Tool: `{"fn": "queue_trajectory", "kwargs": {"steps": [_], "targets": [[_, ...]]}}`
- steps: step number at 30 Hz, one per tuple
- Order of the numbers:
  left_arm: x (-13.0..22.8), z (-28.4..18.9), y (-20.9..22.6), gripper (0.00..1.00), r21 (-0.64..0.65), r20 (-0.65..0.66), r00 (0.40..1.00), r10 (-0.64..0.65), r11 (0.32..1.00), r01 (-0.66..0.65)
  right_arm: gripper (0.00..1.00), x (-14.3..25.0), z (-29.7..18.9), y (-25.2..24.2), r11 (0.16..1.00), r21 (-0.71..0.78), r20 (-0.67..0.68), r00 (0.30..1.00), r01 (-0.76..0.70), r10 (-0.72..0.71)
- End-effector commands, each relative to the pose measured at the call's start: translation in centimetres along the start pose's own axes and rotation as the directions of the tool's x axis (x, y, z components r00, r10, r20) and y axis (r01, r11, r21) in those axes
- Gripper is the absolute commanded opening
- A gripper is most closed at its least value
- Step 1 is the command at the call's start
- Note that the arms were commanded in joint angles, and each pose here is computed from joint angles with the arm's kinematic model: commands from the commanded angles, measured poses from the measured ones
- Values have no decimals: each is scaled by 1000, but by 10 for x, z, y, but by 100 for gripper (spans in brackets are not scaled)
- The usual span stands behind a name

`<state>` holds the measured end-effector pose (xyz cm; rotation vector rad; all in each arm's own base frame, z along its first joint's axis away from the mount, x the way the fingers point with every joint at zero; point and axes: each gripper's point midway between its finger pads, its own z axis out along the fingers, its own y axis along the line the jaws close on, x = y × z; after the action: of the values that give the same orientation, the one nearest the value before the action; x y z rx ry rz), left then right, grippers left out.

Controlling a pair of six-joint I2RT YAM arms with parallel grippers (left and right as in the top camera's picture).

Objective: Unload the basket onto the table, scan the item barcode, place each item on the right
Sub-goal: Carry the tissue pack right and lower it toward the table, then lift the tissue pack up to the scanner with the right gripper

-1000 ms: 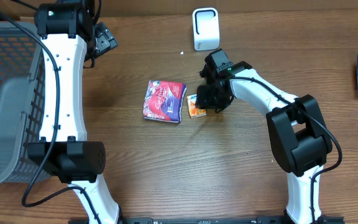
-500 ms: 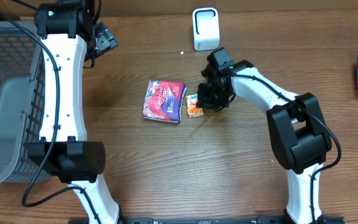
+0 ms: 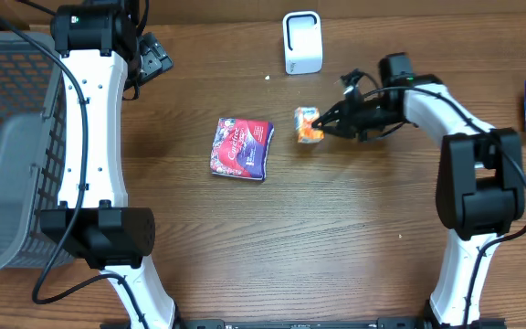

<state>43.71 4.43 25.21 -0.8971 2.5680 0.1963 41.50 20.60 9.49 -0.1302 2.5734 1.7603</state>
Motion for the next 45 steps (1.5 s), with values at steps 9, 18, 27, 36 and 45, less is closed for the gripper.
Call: {"fn": "queue_trajectory", "kwargs": {"steps": [9,18,27,36,45], "targets": [[0,5,0,100,-9,-6,1000,-8,1000,8,4,-6,-26,63,900,-372,65,973,229,-220],[0,5,0,100,-9,-6,1000,-8,1000,8,4,-8,-27,65,893,-377,72,969,245,-236],[0,5,0,100,-9,-6,1000,-8,1000,8,4,-8,-27,64,893,-374,73,968,250,-240],[0,5,0,100,-9,-6,1000,-8,1000,8,4,-32,-29,-70,903,420,159,987,-93,28],[0,5,0,100,-9,-6,1000,-8,1000,8,4,-72,-90,-67,580,807,242,958,-112,-151]]}}
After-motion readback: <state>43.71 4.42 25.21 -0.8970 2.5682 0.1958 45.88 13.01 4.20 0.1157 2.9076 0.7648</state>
